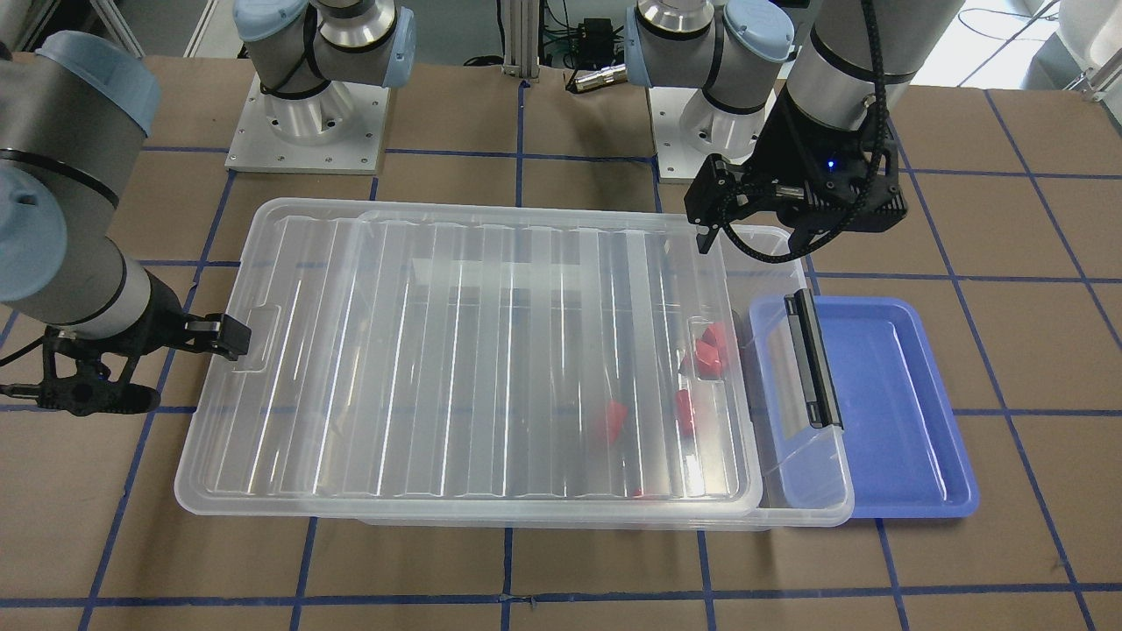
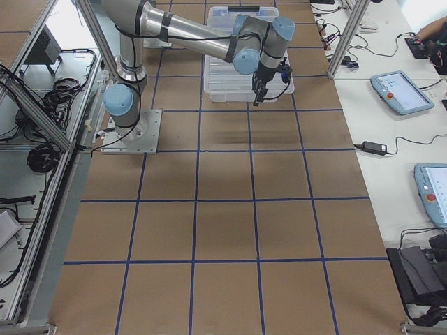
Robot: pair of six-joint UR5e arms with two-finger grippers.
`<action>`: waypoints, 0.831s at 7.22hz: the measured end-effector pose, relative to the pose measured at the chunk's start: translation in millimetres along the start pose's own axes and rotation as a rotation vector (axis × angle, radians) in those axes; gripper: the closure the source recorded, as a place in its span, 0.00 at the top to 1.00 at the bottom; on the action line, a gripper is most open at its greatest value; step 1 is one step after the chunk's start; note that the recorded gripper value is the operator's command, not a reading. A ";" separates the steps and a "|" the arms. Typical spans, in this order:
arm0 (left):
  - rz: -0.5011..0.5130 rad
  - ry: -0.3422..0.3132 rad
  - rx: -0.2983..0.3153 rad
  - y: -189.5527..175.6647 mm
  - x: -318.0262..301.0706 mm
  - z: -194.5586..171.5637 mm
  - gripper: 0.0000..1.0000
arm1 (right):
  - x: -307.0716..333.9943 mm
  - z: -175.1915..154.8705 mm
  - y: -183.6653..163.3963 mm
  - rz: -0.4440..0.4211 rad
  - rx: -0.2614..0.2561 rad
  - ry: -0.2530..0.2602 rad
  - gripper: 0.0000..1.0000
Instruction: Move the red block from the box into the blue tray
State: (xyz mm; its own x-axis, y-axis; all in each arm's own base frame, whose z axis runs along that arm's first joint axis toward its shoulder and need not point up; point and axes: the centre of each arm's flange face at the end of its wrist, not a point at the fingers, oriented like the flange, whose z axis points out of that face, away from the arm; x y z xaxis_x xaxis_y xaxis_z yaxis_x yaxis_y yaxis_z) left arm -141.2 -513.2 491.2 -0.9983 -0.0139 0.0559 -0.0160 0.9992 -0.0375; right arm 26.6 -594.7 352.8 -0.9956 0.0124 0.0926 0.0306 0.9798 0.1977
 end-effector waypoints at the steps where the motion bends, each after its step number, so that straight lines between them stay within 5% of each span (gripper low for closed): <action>1: 0.003 0.000 -0.009 -2.0 -0.5 5.9 1.00 | 14.2 -0.1 -0.7 -0.015 0.000 -0.002 1.00; 6: 0.042 -0.006 0.003 -36.0 11.0 68.8 1.00 | 81.0 2.6 -0.5 -0.096 0.000 0.015 1.00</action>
State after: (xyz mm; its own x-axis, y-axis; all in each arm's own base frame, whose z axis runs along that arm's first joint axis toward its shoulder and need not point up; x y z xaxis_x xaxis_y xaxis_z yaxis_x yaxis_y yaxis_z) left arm -155.4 -552.0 424.5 -0.9985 0.0274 0.0482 0.0254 0.9988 -0.0422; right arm -54.2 -593.7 357.7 -0.9926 -0.0848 0.0873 -0.0653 0.9763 0.2062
